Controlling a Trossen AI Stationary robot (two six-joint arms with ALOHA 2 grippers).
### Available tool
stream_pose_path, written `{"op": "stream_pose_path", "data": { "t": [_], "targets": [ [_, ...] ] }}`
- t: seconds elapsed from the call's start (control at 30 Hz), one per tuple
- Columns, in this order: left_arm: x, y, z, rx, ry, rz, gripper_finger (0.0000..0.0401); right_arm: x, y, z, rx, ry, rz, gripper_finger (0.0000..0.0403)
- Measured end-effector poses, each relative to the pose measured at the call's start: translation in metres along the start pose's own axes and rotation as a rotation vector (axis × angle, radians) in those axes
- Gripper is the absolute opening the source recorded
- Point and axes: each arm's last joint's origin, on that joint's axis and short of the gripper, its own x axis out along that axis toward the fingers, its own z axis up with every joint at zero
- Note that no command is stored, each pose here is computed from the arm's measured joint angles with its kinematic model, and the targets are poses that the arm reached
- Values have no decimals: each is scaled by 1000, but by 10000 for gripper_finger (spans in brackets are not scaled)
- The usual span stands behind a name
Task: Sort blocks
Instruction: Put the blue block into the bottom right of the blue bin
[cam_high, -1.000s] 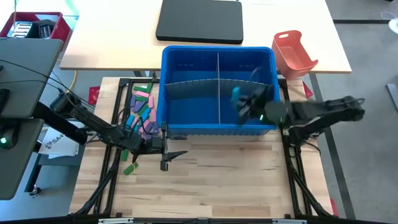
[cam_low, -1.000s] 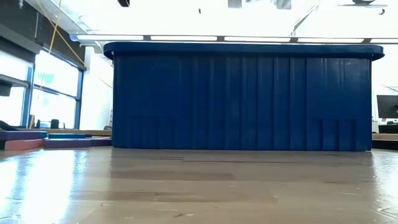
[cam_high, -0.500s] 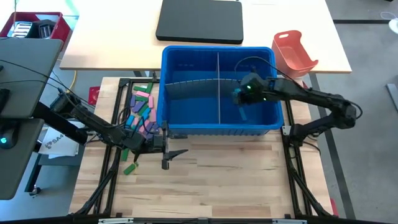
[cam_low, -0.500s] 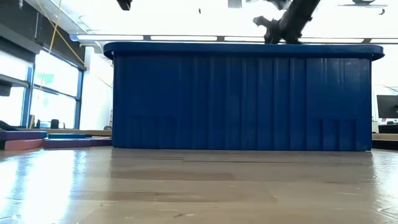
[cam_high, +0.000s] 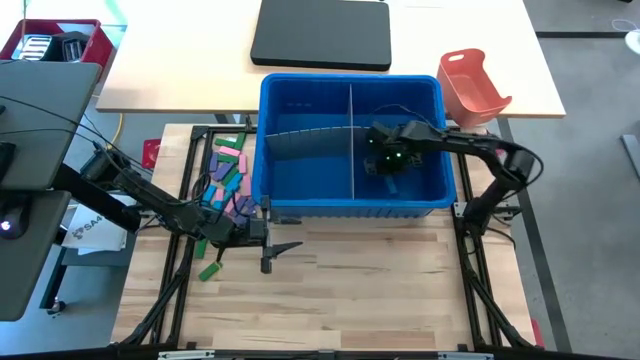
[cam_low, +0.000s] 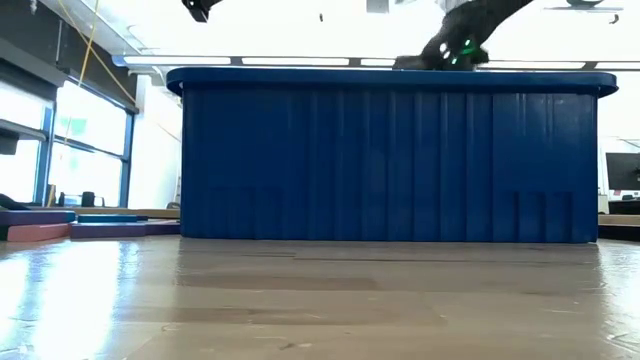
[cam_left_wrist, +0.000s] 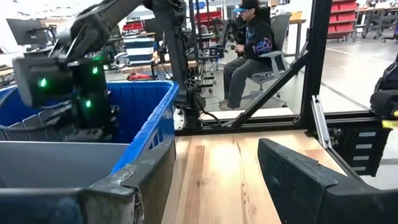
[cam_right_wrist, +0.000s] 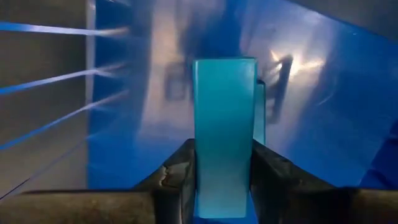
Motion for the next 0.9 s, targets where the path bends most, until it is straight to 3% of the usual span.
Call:
{"op": "stream_pose_path", "data": {
  "t": [0.4, 0.83, 0.9],
  "targets": [
    [0, 0, -2, -25, 15, -3, 227, 55, 6, 6, -29, 143, -117, 102],
    [0, 0, -5, -51, 43, -3, 227, 64, 6, 7, -114, 143, -158, 103],
    [0, 0, -5, -51, 43, -3, 227, 64, 6, 7, -138, 119, -185, 126]
  ]
}}
